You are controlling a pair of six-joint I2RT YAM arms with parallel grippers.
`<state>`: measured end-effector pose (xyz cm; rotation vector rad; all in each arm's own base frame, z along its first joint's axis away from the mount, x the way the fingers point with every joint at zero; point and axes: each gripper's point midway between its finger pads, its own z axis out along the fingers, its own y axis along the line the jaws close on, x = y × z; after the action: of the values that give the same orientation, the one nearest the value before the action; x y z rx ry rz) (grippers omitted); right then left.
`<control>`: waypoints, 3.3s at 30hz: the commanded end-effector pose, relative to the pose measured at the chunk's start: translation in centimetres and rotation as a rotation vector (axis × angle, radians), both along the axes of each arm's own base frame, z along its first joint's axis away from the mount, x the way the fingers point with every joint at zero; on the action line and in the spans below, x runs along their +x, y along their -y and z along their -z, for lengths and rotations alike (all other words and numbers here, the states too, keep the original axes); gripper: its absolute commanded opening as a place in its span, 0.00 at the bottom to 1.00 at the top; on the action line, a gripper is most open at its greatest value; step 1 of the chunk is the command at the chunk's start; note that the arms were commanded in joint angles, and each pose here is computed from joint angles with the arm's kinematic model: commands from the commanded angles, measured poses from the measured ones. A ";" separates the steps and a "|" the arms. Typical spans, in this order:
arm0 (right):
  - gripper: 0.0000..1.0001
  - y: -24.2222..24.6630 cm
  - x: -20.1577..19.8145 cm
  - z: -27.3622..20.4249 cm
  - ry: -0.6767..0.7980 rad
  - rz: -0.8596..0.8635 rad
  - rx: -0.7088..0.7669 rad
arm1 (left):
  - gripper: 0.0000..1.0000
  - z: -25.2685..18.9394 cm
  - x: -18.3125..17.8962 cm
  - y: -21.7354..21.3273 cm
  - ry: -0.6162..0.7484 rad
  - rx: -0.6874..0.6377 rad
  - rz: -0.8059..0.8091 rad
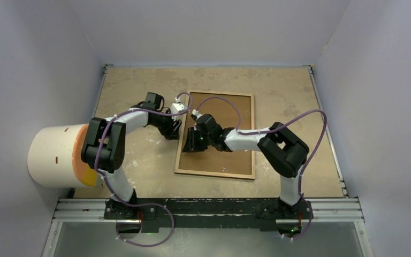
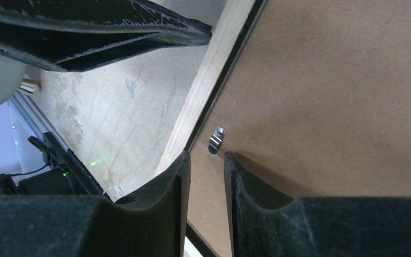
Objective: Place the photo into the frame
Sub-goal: Place the photo frame item in the photo frame, then install the photo frame at the center of the board.
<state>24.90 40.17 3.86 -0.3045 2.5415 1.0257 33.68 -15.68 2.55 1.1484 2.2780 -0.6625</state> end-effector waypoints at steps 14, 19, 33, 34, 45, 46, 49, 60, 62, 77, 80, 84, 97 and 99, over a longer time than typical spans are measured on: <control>0.29 -1.2 -0.5 1.6 -0.046 -0.027 0.027 | 0.46 -0.4 -0.1 0.3 0.003 -0.029 0.011; 0.26 -1.3 -0.8 1.8 -0.086 -0.012 0.038 | 0.46 -0.4 -0.1 0.3 0.007 -0.028 0.015; 0.19 -2.0 0.6 1.6 -0.093 0.083 0.078 | 0.45 -0.3 -0.7 0.4 0.006 -0.037 0.040; 0.18 -2.1 0.7 1.6 -0.094 0.089 0.084 | 0.44 -0.3 -0.9 0.4 0.002 -0.040 0.043; 0.28 -0.5 -0.4 -1.1 -0.072 0.137 0.154 | 0.39 0.0 -1.8 0.5 -0.020 -0.050 0.064; 0.28 -0.5 -0.6 -1.1 -0.083 0.134 0.160 | 0.38 0.0 -1.8 0.5 -0.021 -0.049 0.064; 0.29 -0.7 -1.1 -0.5 -0.103 0.129 0.161 | 0.38 0.0 -1.8 0.6 -0.024 -0.054 0.063; 0.27 -2.4 -0.2 0.1 -0.112 0.122 0.168 | 0.37 0.1 -2.1 0.7 -0.031 -0.059 0.068; 0.26 -2.3 0.1 0.3 -0.097 0.134 0.157 | 0.37 0.0 -2.2 0.7 -0.029 -0.062 0.072; 0.23 -2.5 1.1 1.6 -0.093 0.173 0.138 | 0.35 0.2 -2.4 0.7 -0.026 -0.066 0.090; 0.22 -2.2 1.1 1.6 -0.095 0.190 0.135 | 0.35 0.2 -2.5 0.8 -0.028 -0.068 0.094; 0.20 -2.0 1.2 1.6 -0.103 0.220 0.138 | 0.33 0.2 -2.6 0.9 -0.029 -0.074 0.100; 0.27 -0.3 -0.4 0.2 -0.141 0.274 0.191 | 0.29 0.5 -3.0 0.9 -0.033 -0.063 0.116; 0.27 -0.5 -0.7 0.3 -0.153 0.261 0.195 | 0.29 0.5 -2.9 0.9 -0.032 -0.062 0.113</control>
<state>24.68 41.04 3.46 0.1370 2.4934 1.2271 32.39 -15.99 2.16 1.2259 2.2178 -0.7226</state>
